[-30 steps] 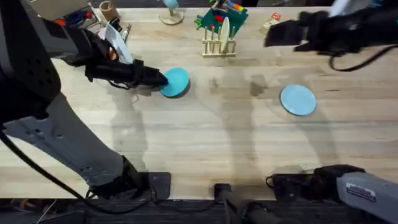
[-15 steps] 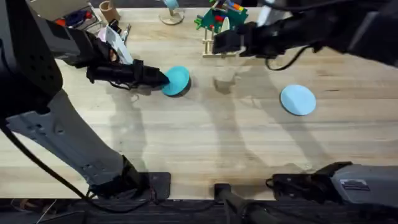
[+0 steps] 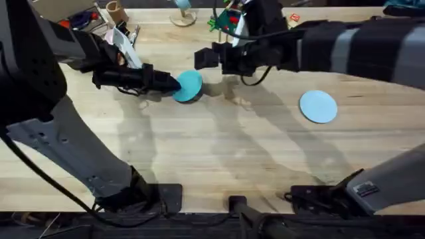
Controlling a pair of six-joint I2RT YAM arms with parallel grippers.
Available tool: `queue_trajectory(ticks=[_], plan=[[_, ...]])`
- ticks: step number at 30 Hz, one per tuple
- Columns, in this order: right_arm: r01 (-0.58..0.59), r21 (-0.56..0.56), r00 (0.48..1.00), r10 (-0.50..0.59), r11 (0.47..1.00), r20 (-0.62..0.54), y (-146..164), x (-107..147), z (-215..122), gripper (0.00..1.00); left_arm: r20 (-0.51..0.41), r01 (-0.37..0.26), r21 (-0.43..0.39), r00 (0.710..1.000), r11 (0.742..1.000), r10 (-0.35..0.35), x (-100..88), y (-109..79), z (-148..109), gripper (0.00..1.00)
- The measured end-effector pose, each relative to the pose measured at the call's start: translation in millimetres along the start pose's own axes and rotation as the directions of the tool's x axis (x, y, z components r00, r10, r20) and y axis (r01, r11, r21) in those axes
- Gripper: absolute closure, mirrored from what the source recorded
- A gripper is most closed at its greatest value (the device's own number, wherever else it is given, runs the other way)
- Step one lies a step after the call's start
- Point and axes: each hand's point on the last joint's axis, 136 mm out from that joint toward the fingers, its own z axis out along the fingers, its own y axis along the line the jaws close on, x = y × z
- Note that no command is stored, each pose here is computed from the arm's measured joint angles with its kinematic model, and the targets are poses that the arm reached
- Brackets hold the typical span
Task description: Pick up the plates from the table one by one and place each into a slot on the dish rack.
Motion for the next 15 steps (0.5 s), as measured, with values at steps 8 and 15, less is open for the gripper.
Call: queue_trajectory(ticks=[8, 15], plan=[[-0.081, -0.046, 0.997, 0.081, 0.996, 0.001, 13, 8, 32, 0.016, 0.000, 0.000, 0.000, 1.000, 1.000, 0.000, 0.0, 0.0, 0, 0.959], [-0.125, -0.058, 0.992, 0.123, 0.991, -0.042, 24, 29, 52, 0.139, 0.000, 0.000, 0.000, 1.000, 1.000, 0.000, 0.0, 0.0, 0, 0.959]])
